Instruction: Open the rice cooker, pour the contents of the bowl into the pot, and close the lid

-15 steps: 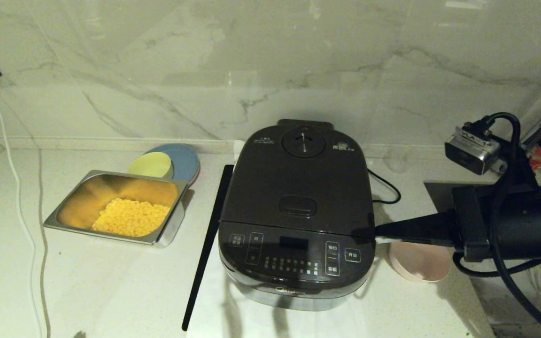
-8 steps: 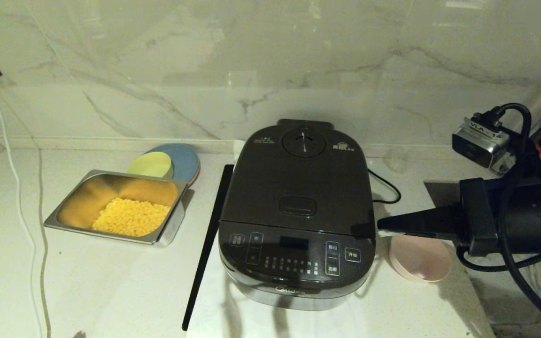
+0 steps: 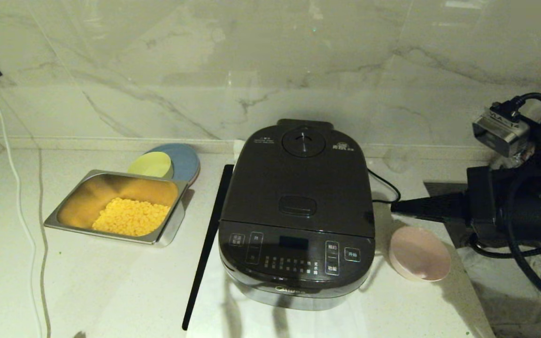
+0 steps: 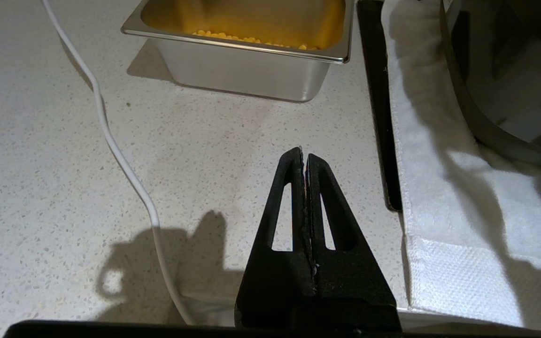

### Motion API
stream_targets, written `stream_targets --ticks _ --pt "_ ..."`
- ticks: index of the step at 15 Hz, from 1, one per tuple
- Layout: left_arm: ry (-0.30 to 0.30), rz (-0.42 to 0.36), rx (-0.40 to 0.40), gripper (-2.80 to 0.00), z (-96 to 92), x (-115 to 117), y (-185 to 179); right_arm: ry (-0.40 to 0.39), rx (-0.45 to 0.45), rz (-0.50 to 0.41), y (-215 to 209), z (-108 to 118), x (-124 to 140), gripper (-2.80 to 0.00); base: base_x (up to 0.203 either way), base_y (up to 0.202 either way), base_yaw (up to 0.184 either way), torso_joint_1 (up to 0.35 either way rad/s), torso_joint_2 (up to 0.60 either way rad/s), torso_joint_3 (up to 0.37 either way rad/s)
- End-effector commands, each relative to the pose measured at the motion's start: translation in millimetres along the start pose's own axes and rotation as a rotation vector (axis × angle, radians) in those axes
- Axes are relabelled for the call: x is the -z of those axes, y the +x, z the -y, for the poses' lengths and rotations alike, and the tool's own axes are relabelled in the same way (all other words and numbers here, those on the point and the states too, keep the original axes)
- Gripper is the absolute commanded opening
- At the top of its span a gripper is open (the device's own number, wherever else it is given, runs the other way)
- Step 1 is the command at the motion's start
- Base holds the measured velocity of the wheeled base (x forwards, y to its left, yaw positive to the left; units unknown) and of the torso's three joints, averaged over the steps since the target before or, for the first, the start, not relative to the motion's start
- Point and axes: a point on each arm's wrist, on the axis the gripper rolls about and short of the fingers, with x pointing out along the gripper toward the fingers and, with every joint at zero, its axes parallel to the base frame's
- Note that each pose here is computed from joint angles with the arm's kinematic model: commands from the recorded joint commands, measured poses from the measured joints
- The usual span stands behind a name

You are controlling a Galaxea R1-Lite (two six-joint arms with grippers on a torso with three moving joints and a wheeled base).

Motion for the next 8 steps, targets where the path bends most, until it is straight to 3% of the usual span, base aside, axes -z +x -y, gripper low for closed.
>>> stream_targets --ticks 1,8 --pt "0.001 -0.007 0.0 -2.8 0.0 2.5 0.6 -0.001 0.045 0.035 -0.2 0.7 -4.1 -2.8 0.0 0.0 0.0 0.0 0.0 0.0" --pt "0.0 -0.007 0.0 -2.8 0.0 2.5 0.6 -0.008 0.156 0.137 -6.7 1.3 -7.5 -2.8 0.0 0.0 0.0 0.0 0.0 0.0"
